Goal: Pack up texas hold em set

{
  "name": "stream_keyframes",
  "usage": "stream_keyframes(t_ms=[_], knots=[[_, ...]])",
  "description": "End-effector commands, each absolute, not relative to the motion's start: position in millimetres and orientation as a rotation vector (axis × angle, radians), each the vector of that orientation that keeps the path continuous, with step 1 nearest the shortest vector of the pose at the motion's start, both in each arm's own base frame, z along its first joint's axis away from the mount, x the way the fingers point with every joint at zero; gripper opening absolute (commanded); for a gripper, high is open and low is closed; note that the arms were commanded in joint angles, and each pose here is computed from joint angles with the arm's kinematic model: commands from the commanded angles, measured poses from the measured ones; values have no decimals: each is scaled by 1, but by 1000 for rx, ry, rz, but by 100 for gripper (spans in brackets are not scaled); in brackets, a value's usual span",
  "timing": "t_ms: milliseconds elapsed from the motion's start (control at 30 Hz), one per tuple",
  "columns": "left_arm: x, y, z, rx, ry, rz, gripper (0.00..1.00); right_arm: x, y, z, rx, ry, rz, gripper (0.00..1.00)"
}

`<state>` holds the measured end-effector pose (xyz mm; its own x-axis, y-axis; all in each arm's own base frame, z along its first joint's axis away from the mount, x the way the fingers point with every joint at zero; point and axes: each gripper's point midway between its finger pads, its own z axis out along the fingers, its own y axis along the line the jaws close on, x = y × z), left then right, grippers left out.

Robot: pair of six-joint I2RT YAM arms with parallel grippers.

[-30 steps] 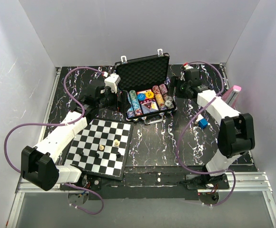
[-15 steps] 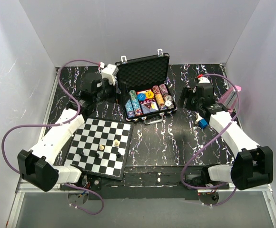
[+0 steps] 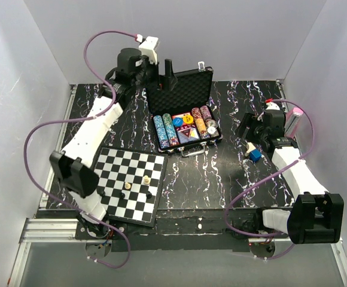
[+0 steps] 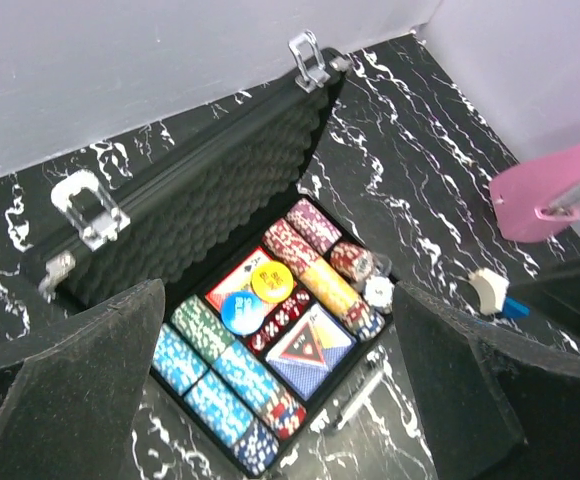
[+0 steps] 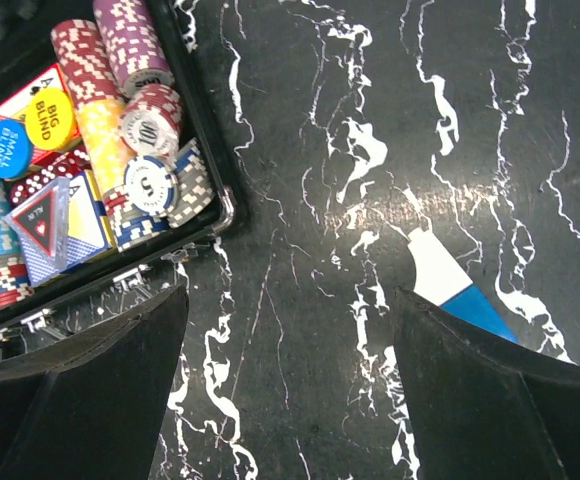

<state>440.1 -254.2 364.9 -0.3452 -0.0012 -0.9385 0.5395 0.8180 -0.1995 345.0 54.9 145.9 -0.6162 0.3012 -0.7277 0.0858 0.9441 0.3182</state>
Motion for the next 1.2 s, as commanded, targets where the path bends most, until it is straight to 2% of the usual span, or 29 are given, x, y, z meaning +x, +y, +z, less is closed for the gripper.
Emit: stream_keyframes(t_ms=[0,267,567,867,1167], knots=[[471,-261,352,384,1909,-558,98,365,63,175,200,2132,389,88],[536,-292,325,380,1905,-564,98,360,74,169,164,2143,468,88],[567,-305,319,378,1822,-566,98,353,80,162,115,2165,509,87],[547,-323,268,405,1960,-704,98,354,80,158,112,2179,506,87],[485,-366,252,501,2029,-805,98,350,72,160,137,2184,468,87]])
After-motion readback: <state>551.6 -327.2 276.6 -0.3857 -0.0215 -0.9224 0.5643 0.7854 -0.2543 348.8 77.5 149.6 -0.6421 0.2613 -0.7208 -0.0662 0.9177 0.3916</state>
